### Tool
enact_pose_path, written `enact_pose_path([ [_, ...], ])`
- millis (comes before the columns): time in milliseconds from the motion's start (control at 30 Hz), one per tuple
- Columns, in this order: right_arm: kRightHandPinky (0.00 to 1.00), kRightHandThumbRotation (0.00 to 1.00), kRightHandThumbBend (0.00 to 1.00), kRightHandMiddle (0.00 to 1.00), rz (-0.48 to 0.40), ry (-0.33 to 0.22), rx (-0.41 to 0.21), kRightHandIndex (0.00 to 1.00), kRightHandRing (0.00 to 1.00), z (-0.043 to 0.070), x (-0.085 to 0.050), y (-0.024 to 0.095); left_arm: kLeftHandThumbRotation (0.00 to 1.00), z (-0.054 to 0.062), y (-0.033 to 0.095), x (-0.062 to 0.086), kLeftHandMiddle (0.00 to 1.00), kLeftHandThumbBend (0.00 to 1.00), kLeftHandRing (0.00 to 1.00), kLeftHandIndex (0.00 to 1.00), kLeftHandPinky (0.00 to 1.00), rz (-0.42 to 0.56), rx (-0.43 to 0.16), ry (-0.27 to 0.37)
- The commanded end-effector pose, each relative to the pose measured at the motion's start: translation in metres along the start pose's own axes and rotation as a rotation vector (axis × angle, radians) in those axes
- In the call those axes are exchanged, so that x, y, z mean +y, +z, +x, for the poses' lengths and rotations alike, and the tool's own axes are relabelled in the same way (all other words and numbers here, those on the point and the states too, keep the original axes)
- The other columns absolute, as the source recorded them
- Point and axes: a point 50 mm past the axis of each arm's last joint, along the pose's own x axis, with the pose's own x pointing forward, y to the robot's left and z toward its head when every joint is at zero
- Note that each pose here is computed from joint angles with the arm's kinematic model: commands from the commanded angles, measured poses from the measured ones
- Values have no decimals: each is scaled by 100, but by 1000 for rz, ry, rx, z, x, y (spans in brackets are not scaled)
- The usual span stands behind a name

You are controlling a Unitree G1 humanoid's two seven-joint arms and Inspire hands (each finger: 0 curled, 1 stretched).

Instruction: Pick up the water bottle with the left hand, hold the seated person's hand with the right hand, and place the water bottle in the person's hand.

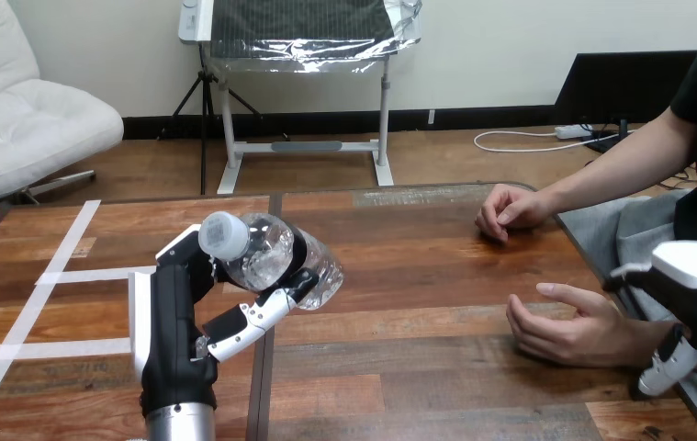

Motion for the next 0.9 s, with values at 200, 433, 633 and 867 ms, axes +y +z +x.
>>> enact_pose_path([
  [200,88,9,77,94,-92,-1,48,89,94,12,-28,-1,0,16,23,-3,44,62,42,49,43,-41,-131,8],
  [433,88,11,77,95,-110,38,76,89,95,20,-25,-4,0,16,24,-3,44,62,42,49,43,-38,-136,7],
  [633,86,10,76,94,-110,55,87,89,95,28,-22,-7,0,17,24,-3,44,62,42,49,43,-43,-134,9],
  [867,86,9,75,95,-111,81,111,90,95,34,-20,-10,0,17,25,-2,43,63,42,49,43,-48,-135,11],
])
